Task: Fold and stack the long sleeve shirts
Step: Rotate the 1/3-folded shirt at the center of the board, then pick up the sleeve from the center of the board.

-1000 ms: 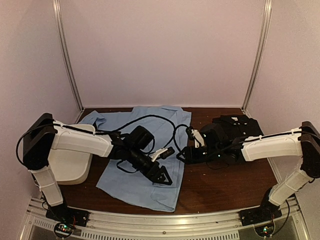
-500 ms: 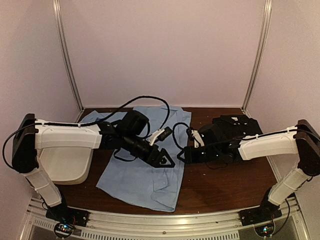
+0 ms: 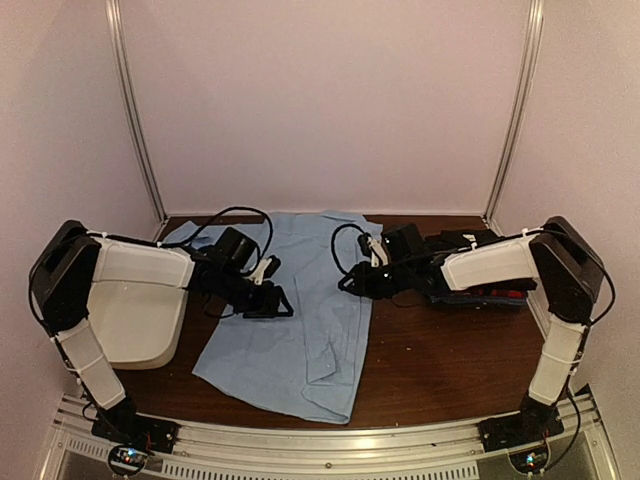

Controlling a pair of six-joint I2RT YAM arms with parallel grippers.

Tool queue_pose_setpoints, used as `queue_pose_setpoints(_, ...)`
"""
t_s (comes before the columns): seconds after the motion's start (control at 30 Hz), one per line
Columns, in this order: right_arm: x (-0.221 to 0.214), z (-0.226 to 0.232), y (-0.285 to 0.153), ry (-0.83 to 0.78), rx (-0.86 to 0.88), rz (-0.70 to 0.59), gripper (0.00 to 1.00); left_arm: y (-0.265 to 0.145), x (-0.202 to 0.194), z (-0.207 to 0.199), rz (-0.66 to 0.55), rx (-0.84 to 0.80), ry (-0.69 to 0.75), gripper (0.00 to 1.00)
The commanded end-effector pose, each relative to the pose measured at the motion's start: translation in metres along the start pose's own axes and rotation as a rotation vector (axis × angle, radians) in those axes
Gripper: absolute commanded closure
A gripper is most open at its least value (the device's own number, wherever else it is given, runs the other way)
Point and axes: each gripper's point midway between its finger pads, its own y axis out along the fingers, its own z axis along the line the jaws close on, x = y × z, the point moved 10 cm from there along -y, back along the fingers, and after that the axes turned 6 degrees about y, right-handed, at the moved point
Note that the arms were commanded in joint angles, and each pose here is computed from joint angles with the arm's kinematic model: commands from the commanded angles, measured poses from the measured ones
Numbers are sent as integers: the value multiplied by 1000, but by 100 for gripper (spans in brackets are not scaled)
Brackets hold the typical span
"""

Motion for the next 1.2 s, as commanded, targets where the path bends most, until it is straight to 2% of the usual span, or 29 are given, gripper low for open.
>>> queue_pose_setpoints(0.0,7,7,24,8,88,41,69,4,-14,34,-7,153,-81,44)
queue_pose_setpoints(0.17,6,-9,47,24,59,70,69,10,-32,40,27,146,-119,46)
queue_pose_setpoints(0.33,9,-48,55,71,3,90,70,16,-44,35,56,146,-155,46)
queue_pose_setpoints(0.73,27,-118,16,111,-131,49,71,39,-45,-21,97,157,-175,46)
queue_pose_setpoints(0.93,20,-114,-3,74,-149,55,69,31,-39,-36,52,176,-186,46)
queue_pose_setpoints(1.17,34,-79,-35,-17,-145,-13,64,-15,14,-50,-105,270,-112,44)
